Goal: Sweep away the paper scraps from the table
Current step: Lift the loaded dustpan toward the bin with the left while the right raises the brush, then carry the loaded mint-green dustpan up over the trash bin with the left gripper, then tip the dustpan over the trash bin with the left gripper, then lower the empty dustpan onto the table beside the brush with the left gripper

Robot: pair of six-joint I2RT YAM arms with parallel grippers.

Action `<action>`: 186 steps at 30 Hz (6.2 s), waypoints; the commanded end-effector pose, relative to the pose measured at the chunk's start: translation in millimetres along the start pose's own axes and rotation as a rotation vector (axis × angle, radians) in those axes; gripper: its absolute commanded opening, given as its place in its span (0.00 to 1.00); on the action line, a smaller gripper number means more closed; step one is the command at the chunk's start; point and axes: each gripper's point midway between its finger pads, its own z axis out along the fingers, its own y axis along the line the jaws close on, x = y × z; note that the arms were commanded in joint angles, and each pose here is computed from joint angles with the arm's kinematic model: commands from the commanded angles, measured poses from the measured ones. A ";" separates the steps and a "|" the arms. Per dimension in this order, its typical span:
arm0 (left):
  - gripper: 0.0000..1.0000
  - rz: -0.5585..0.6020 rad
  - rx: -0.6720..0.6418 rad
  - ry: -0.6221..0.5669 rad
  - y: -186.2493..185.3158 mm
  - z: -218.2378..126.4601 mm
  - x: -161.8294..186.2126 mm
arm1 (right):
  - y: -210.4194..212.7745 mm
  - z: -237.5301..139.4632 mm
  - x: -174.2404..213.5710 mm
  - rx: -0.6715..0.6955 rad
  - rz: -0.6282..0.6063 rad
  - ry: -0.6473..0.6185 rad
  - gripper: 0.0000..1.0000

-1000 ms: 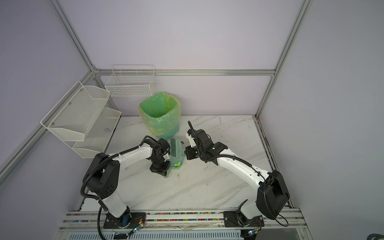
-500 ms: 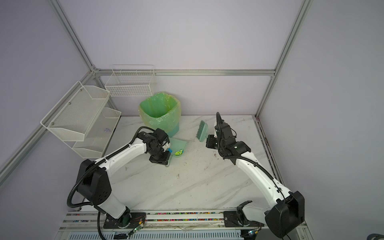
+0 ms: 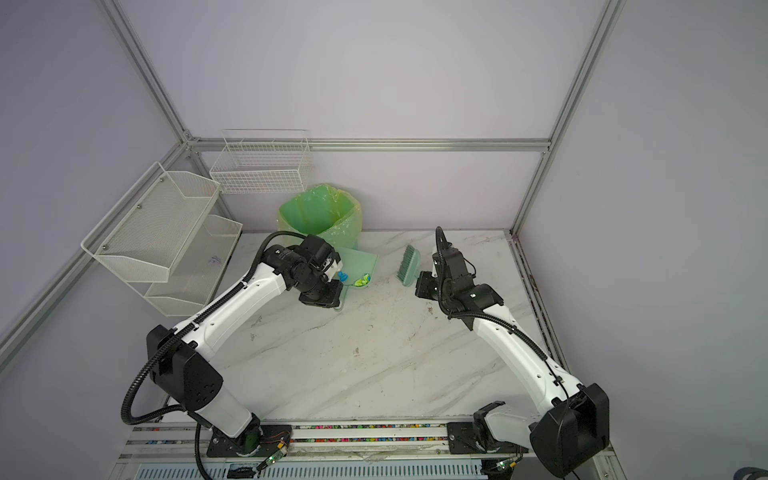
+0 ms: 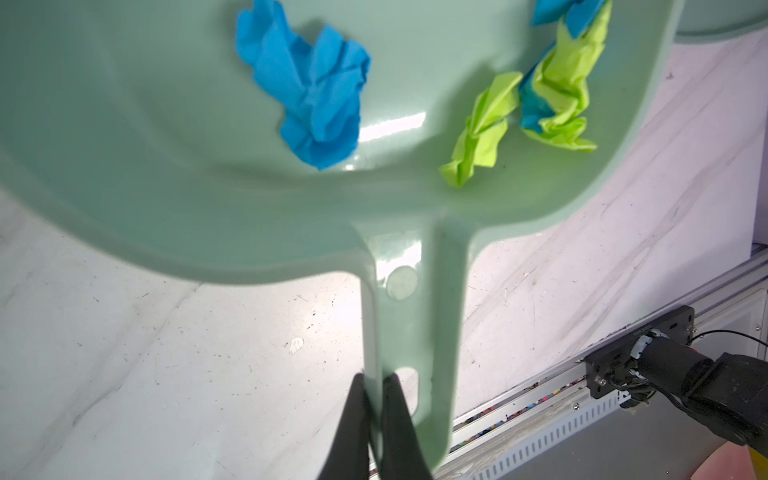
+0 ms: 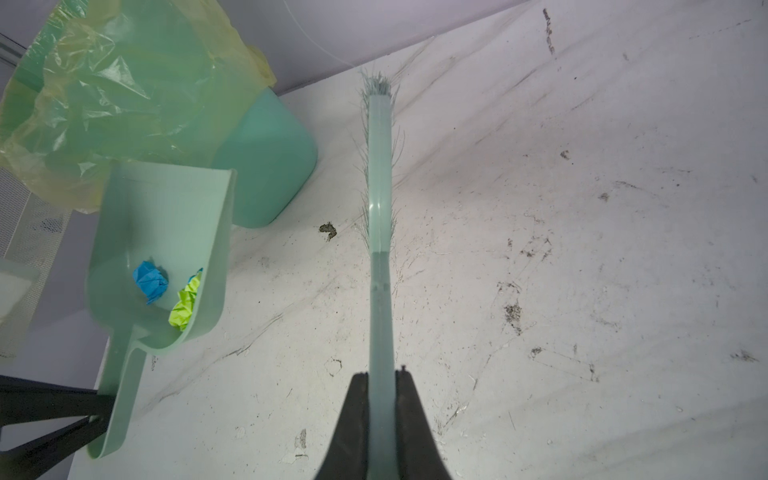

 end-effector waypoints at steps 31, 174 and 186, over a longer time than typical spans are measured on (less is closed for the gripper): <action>0.00 0.146 -0.005 -0.104 -45.5 -41.4 -34.8 | -16.6 7.2 2.7 0.037 -0.001 0.000 0.00; 0.00 0.383 -0.467 -0.183 -67.4 47.9 -56.1 | -58.5 -24.3 -74.2 0.135 0.046 -0.178 0.00; 0.00 0.377 -0.357 -0.019 -74.4 126.9 -38.6 | -32.3 -22.2 -70.1 -0.038 0.071 -0.181 0.00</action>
